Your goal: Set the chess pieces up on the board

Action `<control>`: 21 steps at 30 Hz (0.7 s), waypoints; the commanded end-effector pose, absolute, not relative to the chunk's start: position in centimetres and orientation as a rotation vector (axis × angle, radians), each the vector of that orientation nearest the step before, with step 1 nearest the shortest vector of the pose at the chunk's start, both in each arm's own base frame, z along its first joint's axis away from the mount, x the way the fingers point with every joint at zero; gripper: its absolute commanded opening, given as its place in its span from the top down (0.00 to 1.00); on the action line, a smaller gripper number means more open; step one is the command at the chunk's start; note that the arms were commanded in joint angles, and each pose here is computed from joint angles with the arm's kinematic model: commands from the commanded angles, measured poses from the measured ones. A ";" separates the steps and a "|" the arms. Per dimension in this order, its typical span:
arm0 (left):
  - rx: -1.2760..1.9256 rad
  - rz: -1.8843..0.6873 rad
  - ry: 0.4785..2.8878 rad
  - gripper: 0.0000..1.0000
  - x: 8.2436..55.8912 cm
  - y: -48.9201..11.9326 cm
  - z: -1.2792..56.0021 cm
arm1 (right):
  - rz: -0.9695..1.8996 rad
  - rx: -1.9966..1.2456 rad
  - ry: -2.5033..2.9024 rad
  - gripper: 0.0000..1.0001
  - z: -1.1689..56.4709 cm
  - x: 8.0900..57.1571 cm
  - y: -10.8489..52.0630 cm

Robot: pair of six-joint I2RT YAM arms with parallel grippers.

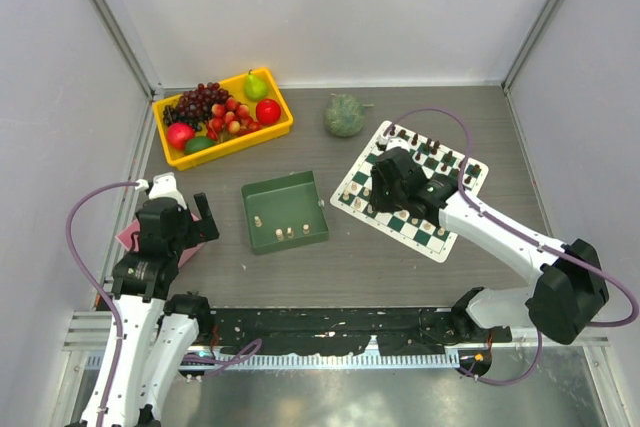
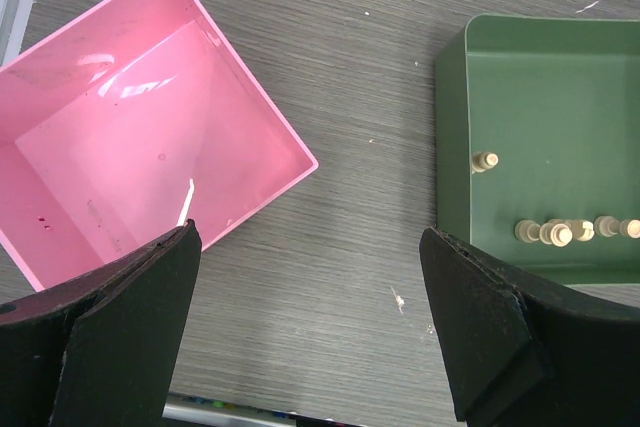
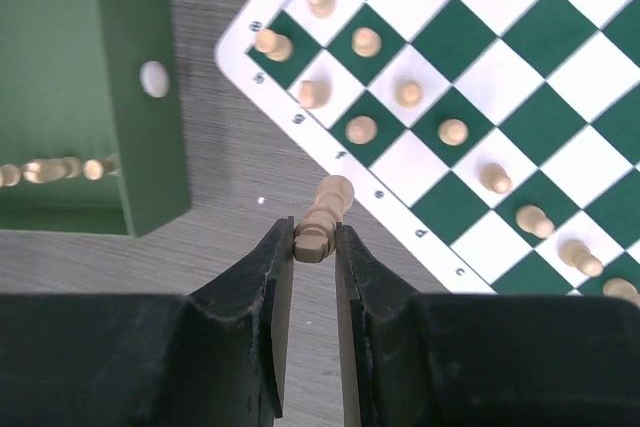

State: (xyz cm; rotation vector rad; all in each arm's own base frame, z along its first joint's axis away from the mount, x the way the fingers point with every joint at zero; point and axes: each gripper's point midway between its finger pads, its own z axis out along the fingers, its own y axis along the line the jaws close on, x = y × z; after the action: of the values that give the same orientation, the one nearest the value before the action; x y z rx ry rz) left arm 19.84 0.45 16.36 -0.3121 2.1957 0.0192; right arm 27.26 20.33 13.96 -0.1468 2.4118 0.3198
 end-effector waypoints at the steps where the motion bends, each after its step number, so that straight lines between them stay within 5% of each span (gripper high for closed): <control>1: -0.298 0.002 2.175 0.01 20.3 0.2 17.1 | 0.300 -0.048 2.384 0.83 14.0 28.0 18.6; 21: -0.295 -0.003 2.174 0.01 20.4 0.1 17.2 | 0.246 0.024 2.445 0.83 9.5 29.1 16.9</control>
State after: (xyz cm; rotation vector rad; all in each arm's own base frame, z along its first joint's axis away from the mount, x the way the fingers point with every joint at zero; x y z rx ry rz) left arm 19.86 0.43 16.28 -0.3117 2.2007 0.0197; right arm 28.05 16.53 8.94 -0.0106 2.4920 0.2231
